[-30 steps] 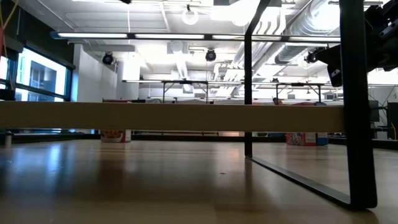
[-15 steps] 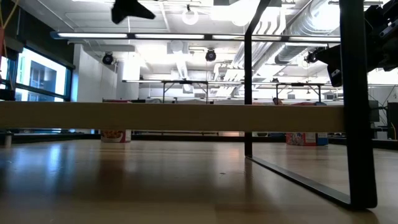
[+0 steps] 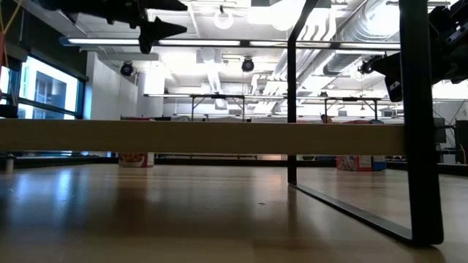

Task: Stack cereal on shelf
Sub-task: Put the red cereal box on the shelf

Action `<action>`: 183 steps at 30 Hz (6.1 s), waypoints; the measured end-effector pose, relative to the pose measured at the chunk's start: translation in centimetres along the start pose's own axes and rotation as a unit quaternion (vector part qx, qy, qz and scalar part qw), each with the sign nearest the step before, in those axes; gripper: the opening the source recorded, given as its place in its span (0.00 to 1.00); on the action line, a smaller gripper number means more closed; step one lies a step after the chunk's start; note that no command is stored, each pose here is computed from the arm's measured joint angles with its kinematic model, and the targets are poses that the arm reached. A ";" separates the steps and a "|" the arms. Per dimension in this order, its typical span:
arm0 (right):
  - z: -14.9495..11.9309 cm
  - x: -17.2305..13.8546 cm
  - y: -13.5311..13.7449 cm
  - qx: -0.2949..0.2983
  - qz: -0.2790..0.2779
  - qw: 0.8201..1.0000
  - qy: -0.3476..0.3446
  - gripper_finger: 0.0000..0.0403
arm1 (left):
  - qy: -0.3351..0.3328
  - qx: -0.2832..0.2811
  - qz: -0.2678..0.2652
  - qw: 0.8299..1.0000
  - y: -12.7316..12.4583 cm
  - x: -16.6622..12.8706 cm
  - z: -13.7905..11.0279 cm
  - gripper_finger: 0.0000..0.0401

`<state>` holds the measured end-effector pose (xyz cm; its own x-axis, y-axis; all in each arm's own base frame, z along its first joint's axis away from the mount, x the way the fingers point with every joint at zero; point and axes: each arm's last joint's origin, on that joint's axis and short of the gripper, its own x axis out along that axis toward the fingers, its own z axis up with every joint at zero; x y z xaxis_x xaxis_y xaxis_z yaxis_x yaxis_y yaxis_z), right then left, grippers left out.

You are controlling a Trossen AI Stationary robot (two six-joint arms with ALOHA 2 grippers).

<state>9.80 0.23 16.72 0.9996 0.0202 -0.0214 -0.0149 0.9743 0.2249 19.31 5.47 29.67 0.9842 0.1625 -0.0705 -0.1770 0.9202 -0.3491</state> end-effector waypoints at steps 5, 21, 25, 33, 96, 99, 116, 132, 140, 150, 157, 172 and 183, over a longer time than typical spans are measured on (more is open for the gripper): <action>0.0 0.0 0.0 0.000 0.000 1.000 0.000 0.00 | -0.040 -0.012 0.001 0.999 0.5 -0.5 0.4 0.55; 2.4 -0.3 0.0 0.172 -0.042 0.973 -0.149 0.00 | -0.045 -0.054 0.005 0.998 0.6 -0.7 0.5 0.55; 4.1 -1.2 -0.4 0.275 -0.102 0.911 -0.288 0.00 | -0.044 -0.068 0.005 0.997 0.6 -0.7 0.5 0.55; 4.9 -1.9 -0.8 0.276 -0.189 0.870 -0.363 0.00 | -0.044 -0.069 0.005 0.997 0.6 -0.7 0.5 0.55; 10.5 10.3 -15.3 0.204 -0.620 0.641 0.405 0.64 | -0.042 -0.038 -0.003 0.998 0.5 -0.7 0.5 0.55; 10.3 10.3 -15.5 0.200 -0.624 0.636 0.407 0.64 | -0.042 -0.038 -0.002 0.998 0.5 -0.7 0.5 0.55; 10.4 10.8 -15.6 0.205 -0.584 0.666 0.416 0.64 | -0.043 -0.038 -0.001 0.998 0.5 -0.7 0.5 0.55; 12.6 11.9 -15.6 0.184 -0.522 0.720 0.419 0.64 | -0.044 -0.038 0.001 0.998 0.5 -0.7 0.5 0.55; 12.7 11.8 -15.7 0.190 -0.554 0.704 0.401 0.64 | -0.044 -0.038 0.001 0.998 0.5 -0.7 0.5 0.55; 11.5 12.4 -16.4 0.216 -0.557 0.693 0.404 0.64 | -0.044 -0.038 0.001 0.998 0.5 -0.7 0.5 0.55; 10.3 12.9 -17.1 0.210 -0.564 0.675 0.427 0.64 | -0.043 -0.038 0.001 0.998 0.5 -0.7 0.5 0.55; 8.9 13.4 -17.7 0.207 -0.551 0.665 0.460 0.52 | -0.043 -0.038 0.001 0.998 0.5 -0.7 0.5 0.55; 11.8 12.8 -15.9 0.196 -0.472 0.738 0.440 0.36 | -0.043 -0.038 0.000 0.998 0.5 -0.7 0.5 0.55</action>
<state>23.09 -17.62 24.33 0.1530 -0.3193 -0.9352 0.8591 0.5107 -0.0338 18.54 6.01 30.05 0.9804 0.1967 0.0093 -0.1747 0.8907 -0.4196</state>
